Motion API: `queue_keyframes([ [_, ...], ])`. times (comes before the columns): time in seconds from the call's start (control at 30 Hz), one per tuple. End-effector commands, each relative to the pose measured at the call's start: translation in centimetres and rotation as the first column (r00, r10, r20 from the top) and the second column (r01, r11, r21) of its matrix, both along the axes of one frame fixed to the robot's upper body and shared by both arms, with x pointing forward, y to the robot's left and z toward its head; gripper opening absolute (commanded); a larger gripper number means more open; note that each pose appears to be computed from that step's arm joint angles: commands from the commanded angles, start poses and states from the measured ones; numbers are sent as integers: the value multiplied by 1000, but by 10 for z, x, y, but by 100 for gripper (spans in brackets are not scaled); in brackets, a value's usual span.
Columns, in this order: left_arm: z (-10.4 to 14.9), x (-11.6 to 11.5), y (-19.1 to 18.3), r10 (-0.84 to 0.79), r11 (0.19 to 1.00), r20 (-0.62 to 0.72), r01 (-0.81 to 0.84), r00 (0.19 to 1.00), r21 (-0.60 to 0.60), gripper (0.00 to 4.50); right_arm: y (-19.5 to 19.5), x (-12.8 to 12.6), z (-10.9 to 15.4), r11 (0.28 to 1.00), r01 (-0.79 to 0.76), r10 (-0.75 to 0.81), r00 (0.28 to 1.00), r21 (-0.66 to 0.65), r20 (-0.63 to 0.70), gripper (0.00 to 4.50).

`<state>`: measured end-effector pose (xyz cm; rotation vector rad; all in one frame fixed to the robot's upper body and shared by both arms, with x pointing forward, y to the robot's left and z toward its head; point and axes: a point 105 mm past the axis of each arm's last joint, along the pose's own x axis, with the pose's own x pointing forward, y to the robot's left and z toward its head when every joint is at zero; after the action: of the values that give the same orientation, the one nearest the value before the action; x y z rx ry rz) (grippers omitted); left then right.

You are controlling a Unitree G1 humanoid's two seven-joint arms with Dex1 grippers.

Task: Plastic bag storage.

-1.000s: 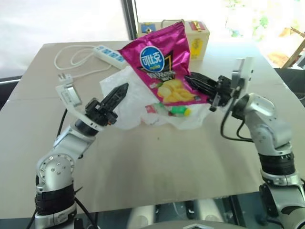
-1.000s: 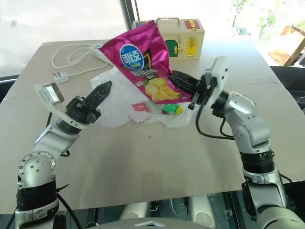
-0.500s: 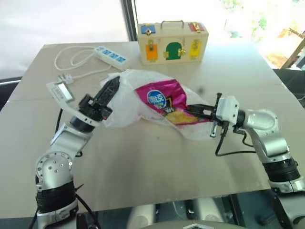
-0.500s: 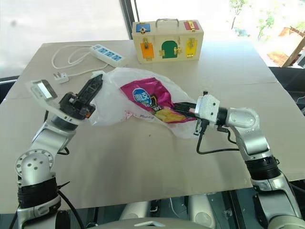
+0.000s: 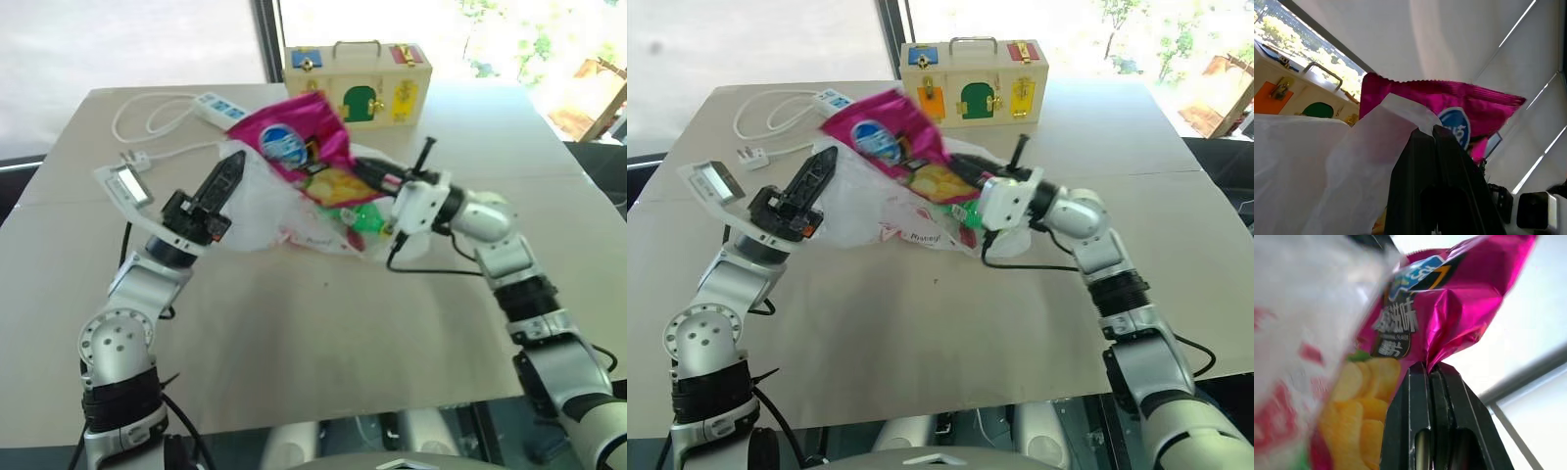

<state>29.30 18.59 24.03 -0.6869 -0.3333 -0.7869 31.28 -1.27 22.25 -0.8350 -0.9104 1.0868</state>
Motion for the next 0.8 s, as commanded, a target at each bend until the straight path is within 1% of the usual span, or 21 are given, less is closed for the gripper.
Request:
queue_keyframes([
  [0.03,12,-4,-3,0,1000,57,0,998,1,0,17,-27,-25,983,-145,140,989,-116,-49,3],
  [0.1,13,-4,-3,2,1000,62,-2,998,-2,0,24,-34,-50,954,-188,169,981,-234,-98,3],
  [0.17,13,-4,-3,5,1000,64,-4,998,-12,0,28,-28,-65,931,-159,128,985,-330,-112,3],
  [0.23,12,-4,-5,4,1000,62,-4,998,-7,0,30,-10,-65,926,-59,36,997,-372,-68,3],
  [0.3,11,-4,-5,3,1000,63,-3,998,-10,0,31,13,-59,928,59,-85,995,-367,-53,3],
  [0.37,11,-3,-6,2,1000,64,-2,998,-13,0,33,28,-59,907,126,-160,986,-402,-51,3],
  [0.43,11,-3,-7,0,1000,65,1,998,-15,0,30,48,-59,873,228,-279,959,-431,-58,3],
  [0.5,10,-3,-9,-2,1000,65,3,998,-15,0,29,63,-54,857,312,-373,924,-410,-77,3],
  [0.53,10,-3,-9,-3,1000,65,4,998,-15,0,28,69,-55,834,351,-422,903,-425,-83,3],
  [0.6,10,-2,-10,-2,1000,66,3,998,-16,0,27,76,-60,795,395,-480,874,-460,-78,3],
  [0.7,10,-2,-10,-1,1000,68,2,998,-20,0,33,81,-60,771,448,-521,852,-453,-44,3],
  [0.77,9,-2,-11,0,1000,67,2,998,-23,0,42,75,-70,777,415,-499,864,-474,-62,3],
  [0.8,9,-2,-11,0,1000,66,1,998,-24,0,46,67,-84,770,362,-470,879,-526,-83,3],
])
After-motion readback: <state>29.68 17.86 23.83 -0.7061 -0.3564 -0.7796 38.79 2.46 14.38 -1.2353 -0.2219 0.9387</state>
